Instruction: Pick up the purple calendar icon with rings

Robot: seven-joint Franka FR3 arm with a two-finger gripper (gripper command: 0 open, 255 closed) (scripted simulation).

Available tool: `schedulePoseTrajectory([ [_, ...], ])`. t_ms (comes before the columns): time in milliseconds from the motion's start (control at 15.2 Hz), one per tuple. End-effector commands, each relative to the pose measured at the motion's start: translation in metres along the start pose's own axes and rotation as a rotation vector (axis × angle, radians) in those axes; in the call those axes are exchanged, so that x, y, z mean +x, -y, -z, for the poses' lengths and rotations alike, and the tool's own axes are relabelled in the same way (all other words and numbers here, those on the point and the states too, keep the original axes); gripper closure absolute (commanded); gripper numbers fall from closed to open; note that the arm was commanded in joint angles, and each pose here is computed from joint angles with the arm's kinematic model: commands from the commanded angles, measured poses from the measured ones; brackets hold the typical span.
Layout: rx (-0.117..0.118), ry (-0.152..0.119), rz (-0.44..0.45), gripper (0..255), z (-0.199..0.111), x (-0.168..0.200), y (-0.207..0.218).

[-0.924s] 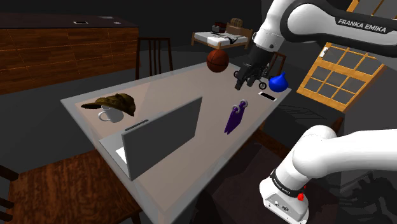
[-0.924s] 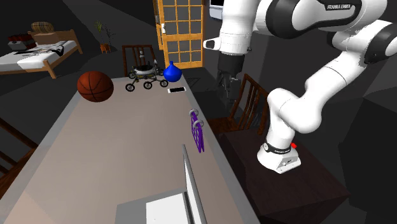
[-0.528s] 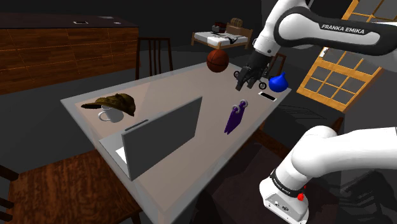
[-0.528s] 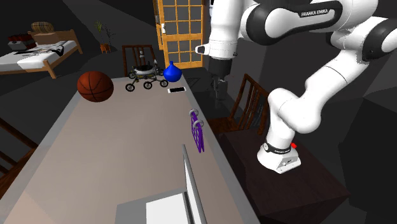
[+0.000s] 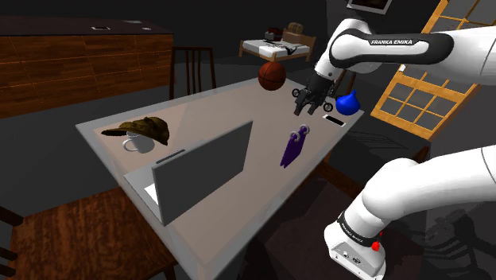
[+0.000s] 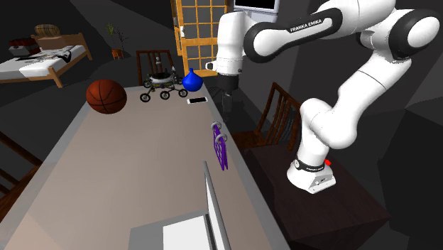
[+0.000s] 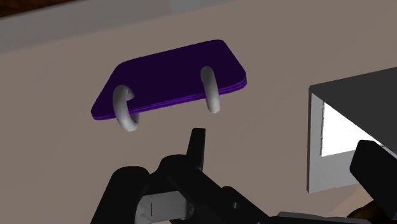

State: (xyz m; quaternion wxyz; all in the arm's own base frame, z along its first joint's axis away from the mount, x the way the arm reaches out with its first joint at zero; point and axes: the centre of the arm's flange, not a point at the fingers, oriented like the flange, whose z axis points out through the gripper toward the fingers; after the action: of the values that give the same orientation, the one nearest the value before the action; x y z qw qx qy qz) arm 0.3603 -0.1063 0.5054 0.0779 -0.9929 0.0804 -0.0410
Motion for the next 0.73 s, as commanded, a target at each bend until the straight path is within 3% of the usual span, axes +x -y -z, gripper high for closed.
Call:
schedulePoseTrajectory([
  [0, 0.009, 0.0, -0.022, 0, -0.013, 0.008, -0.026],
  [660, 0.057, 0.005, -0.13, 0, -0.076, 0.045, -0.143],
])
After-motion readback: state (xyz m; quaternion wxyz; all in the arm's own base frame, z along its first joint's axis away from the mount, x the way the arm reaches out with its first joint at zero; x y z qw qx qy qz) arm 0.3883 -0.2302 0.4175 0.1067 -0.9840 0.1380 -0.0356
